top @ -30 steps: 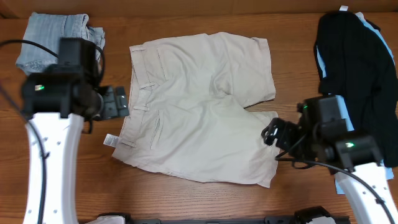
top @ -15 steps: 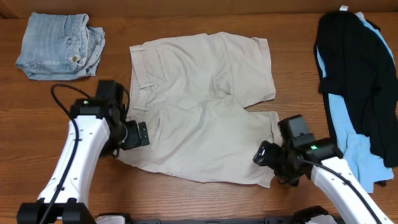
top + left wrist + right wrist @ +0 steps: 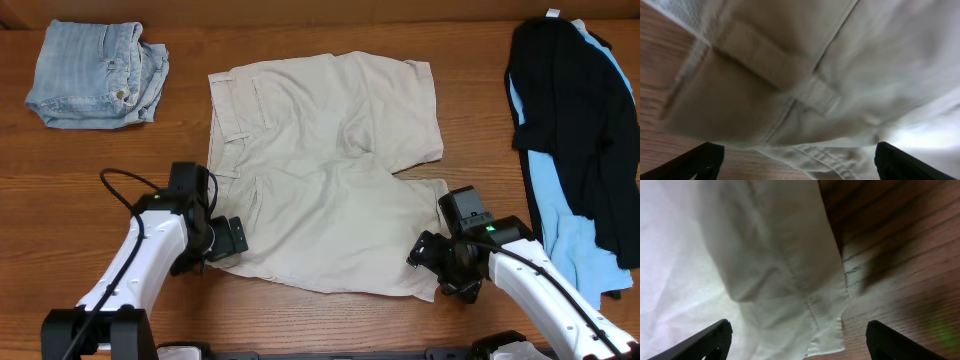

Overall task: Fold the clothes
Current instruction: 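Move both grippers to the bottom edges of the shorts legs, then grasp the leg hems with both grippers and fold them up toward the waistband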

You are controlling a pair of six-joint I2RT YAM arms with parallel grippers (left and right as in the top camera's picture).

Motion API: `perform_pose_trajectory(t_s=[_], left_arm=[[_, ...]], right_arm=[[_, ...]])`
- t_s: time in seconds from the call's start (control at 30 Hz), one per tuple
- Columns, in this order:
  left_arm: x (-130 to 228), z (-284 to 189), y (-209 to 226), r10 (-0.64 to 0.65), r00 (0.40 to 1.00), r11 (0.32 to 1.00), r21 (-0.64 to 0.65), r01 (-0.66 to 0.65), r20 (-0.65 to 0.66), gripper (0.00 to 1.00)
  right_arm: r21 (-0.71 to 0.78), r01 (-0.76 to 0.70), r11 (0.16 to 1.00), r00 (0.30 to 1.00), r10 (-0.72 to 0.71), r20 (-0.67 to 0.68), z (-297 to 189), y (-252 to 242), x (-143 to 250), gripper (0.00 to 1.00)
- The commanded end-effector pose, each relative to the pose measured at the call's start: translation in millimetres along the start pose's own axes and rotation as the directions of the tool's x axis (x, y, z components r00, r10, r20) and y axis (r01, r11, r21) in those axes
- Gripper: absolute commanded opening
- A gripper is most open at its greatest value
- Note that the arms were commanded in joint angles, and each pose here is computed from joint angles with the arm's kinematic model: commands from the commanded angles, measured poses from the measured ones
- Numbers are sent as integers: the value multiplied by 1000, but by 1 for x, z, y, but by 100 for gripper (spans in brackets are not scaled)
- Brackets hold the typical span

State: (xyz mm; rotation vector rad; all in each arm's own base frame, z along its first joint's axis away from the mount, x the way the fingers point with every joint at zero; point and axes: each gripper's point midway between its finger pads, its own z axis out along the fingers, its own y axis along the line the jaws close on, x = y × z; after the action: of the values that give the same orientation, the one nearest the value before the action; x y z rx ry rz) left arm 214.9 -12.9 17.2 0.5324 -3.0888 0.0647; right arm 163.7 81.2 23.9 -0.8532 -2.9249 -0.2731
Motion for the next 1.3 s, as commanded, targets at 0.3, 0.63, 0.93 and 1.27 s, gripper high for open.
perform_pose_trajectory(t_s=[0.3,0.63,0.93,1.27], left_arm=[[-6,10,-7,-3,998,999,35,1,55,65],[-19,5,-15,-2,995,998,64,-4,96,4],[-49,-42,-28,3,988,996,83,-16,151,4],[-79,-123,-12,30,967,998,-63,-14,254,4]], right_arm=[[15,25,1000,999,-25,-29,16,-12,10,74],[-10,37,999,995,-38,-92,24,-10,27,47],[-5,38,999,996,-39,-75,19,-8,23,4],[-91,85,992,989,-73,128,-78,35,-45,4]])
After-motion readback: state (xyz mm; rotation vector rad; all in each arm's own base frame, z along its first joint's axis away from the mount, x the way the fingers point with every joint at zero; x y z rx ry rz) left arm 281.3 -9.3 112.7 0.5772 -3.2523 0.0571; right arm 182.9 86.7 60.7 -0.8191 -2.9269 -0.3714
